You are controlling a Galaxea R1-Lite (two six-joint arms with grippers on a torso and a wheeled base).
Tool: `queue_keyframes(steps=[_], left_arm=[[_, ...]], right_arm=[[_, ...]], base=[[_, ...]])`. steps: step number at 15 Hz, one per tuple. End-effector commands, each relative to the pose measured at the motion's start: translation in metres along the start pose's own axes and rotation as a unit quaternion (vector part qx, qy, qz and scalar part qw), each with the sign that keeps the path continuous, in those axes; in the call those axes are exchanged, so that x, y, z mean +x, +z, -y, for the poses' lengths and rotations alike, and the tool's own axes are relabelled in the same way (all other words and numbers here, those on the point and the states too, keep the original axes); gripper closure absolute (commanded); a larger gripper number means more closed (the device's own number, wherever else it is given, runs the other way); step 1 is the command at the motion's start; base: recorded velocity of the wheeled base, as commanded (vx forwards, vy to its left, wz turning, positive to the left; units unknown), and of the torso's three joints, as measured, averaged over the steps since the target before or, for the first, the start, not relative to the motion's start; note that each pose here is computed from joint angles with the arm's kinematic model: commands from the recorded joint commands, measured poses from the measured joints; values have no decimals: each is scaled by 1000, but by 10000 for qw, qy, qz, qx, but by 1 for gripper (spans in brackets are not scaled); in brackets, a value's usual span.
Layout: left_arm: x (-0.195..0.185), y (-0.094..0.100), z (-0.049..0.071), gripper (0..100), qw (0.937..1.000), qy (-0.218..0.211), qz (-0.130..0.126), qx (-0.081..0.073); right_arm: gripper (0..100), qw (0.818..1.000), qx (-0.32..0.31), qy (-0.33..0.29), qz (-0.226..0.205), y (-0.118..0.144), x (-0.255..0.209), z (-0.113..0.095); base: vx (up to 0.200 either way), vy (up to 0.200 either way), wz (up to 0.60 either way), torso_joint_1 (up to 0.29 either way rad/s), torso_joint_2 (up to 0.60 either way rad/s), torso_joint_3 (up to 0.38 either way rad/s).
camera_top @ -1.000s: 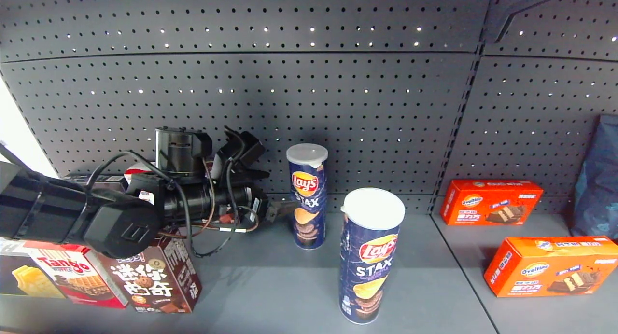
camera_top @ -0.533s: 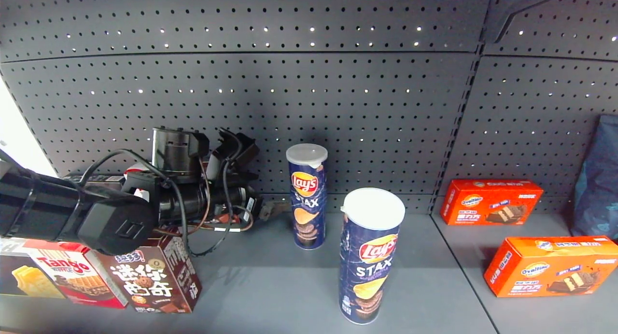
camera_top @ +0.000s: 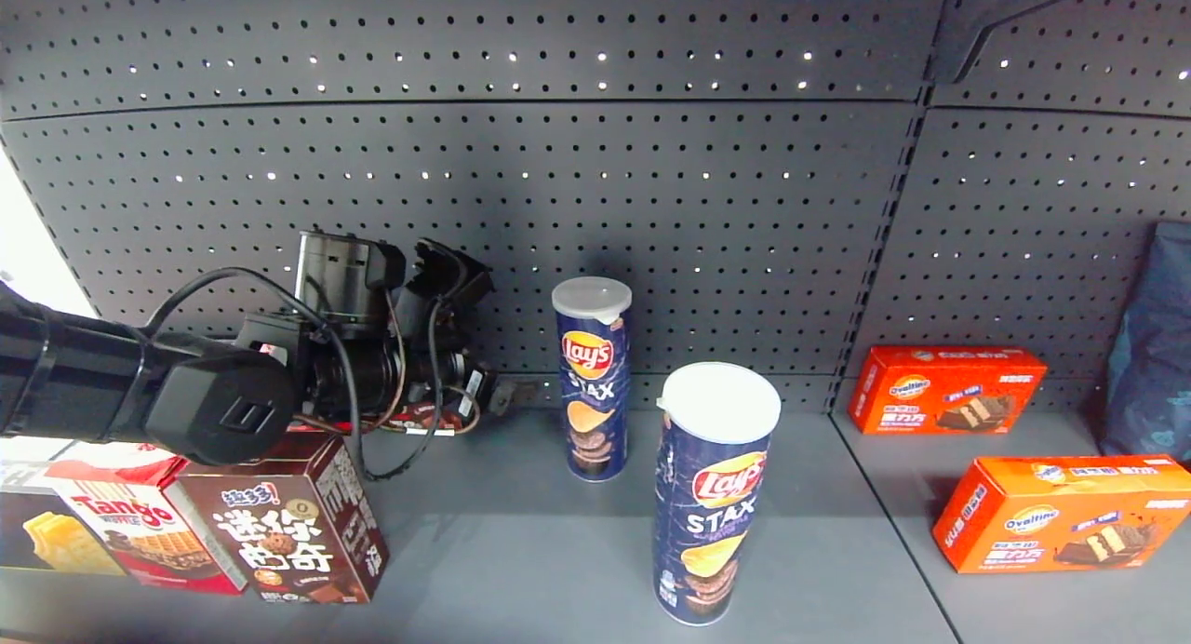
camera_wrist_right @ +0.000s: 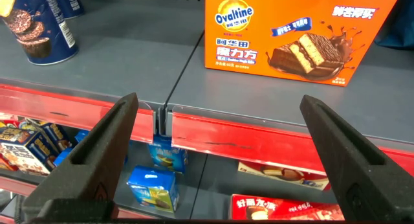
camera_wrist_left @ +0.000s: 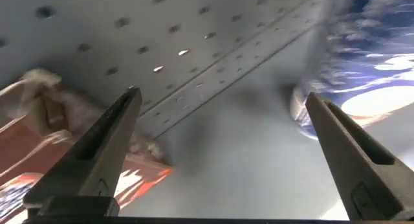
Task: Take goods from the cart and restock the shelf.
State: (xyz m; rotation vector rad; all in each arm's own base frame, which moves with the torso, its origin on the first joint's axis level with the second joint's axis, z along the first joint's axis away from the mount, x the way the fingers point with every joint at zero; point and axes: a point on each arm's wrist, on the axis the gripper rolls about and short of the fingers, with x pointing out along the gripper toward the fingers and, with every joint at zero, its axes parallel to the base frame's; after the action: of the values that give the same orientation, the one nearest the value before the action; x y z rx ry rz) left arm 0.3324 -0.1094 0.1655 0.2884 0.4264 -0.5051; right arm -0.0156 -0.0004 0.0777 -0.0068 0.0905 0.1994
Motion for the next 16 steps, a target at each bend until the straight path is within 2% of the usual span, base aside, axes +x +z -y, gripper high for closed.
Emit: queue_keyframes(steps=[1, 8, 11, 16], left_arm=[[2, 1, 0, 0, 10000, 52, -36, 2], [20, -7, 9, 0, 9996, -59, -243, 136], [23, -8, 12, 0, 9993, -90, -277, 250], [27, -3, 17, 0, 9992, -81, -229, 330]], right_arm=[[0, 10000, -1, 0, -6, 0, 0, 0], [0, 10000, -1, 0, -6, 0, 0, 0], [0, 10000, -1, 0, -6, 0, 0, 0], [0, 10000, -1, 0, -6, 0, 0, 0]], base=[[0, 0, 0, 0, 0, 0], [0, 0, 0, 0, 0, 0], [0, 0, 0, 0, 0, 0], [0, 0, 0, 0, 0, 0]])
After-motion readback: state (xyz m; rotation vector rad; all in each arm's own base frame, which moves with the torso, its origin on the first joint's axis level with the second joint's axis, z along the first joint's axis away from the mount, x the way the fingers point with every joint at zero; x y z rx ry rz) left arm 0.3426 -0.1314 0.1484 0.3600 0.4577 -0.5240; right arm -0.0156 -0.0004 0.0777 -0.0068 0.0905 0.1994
